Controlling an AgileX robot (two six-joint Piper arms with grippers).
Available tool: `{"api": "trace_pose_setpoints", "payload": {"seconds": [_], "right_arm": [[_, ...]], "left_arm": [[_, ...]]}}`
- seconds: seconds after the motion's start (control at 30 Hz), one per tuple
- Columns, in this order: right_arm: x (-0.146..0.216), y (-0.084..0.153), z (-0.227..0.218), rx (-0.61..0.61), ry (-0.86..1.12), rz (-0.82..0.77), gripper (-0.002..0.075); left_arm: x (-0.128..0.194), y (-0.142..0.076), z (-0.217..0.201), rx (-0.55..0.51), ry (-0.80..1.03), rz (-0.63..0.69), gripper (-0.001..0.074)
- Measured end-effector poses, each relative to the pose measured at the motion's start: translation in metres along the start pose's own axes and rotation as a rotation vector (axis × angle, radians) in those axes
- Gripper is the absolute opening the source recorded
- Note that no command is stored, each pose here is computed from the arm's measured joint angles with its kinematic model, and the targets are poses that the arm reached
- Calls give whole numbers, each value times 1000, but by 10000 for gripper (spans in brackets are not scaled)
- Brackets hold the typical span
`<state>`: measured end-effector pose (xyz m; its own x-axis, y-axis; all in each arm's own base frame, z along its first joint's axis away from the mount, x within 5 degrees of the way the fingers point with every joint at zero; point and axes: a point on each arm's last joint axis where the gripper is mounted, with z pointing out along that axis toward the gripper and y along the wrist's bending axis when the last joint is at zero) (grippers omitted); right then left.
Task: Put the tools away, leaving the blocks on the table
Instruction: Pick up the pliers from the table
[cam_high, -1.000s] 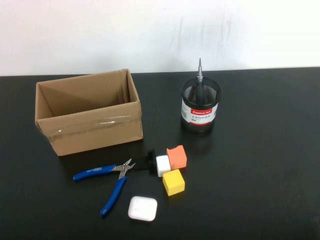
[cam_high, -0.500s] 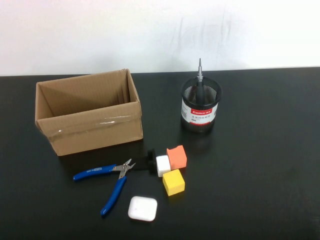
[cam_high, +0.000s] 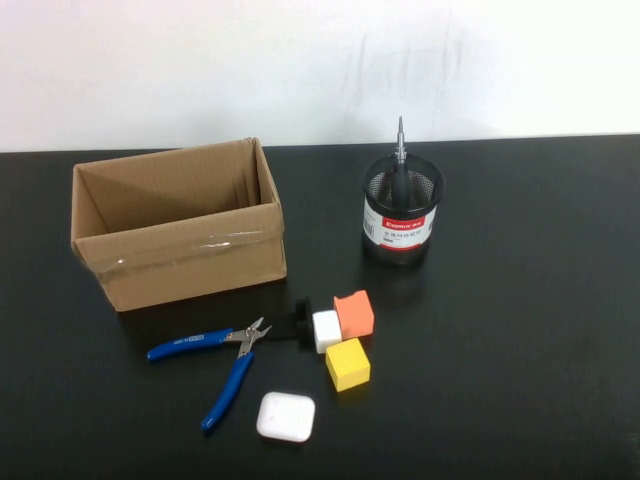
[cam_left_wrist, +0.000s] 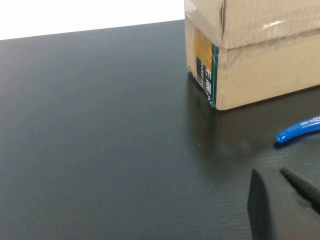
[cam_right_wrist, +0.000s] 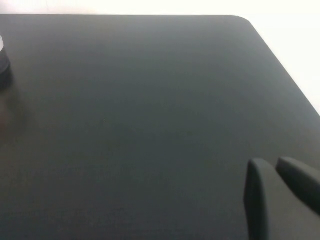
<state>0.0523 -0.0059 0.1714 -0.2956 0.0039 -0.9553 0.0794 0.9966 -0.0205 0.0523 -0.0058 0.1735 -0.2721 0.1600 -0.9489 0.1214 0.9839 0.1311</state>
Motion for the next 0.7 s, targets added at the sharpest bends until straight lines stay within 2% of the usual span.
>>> {"api": "trace_pose_setpoints", "payload": {"seconds": [0.33,0.43,0.7], "right_arm": [[0,0,0,0,0,0,-7],[0,0,0,0,0,0,-7],[0,0,0,0,0,0,-7]], "left_arm": [[-2,2,1,-29,-40,55,-4],[-14,5,-1,-60,-164,62,-4],[-57,13,-22,-164,-697,19,-3]]}}
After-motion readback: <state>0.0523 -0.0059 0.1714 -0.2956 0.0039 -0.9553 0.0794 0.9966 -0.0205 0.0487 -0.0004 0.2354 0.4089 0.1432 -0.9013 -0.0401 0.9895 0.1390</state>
